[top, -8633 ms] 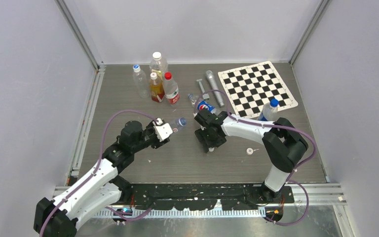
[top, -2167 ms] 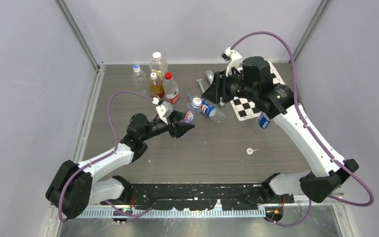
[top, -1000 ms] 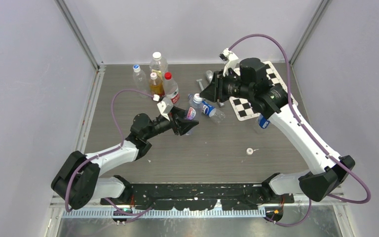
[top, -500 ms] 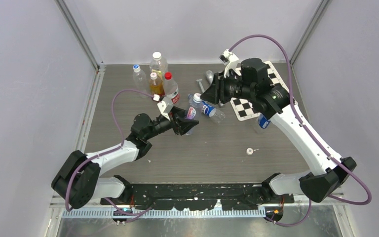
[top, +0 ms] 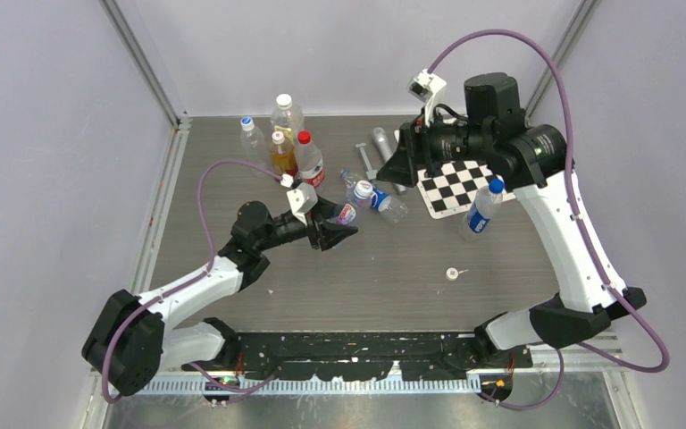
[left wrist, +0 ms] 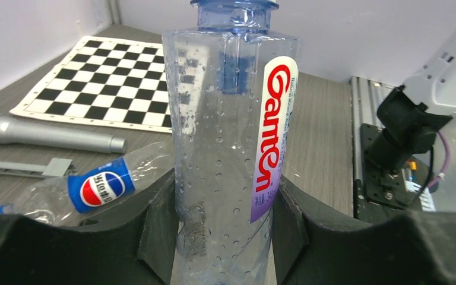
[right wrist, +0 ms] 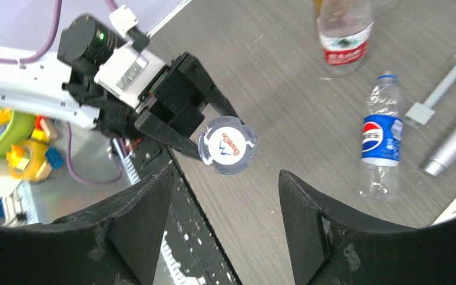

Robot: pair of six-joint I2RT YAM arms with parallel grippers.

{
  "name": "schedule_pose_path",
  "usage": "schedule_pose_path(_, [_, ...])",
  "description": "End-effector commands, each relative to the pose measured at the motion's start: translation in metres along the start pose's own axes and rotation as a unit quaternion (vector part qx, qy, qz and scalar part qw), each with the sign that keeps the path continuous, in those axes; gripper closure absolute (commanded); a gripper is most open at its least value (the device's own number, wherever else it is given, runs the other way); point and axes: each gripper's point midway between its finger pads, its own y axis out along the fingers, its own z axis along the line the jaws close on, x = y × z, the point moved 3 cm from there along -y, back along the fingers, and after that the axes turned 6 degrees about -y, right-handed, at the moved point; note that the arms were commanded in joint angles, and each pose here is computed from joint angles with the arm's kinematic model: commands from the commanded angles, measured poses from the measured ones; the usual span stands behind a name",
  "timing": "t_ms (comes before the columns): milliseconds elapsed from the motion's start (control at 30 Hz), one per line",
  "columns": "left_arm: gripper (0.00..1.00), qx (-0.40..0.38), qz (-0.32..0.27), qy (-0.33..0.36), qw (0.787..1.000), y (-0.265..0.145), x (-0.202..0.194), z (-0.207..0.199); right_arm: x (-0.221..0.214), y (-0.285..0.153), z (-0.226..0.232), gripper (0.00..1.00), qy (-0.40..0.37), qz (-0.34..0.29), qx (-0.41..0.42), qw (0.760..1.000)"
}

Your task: Screw on the bottle caps

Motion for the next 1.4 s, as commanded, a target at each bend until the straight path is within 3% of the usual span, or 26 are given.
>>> schedule_pose_path(0, [1.0,-0.058,-0.019,0.018,0.998,0.004,0.025,-0.017,-0.02,0.004,0.013,0.3,-0.01,0.055,0.078,0.995])
schedule_pose_path(333, [1.0,-0.103,-0.018,-0.01,0.995,0.01,0.033,-0.029,-0.025,0.022,0.016,0.32,-0.045,0.066,0.099,0.992])
schedule_pose_path(1100, [1.0,-0.104,-0.017,-0.015,0.994,0.013,0.035,-0.028,-0.037,0.037,0.015,0.55,-0.051,0.094,0.097,0.99])
schedule_pose_path(1367, [1.0,-0.043,-0.027,0.016,0.999,0.018,0.04,-0.011,-0.041,0.042,0.013,0.75,-0.029,0.103,0.086,0.991])
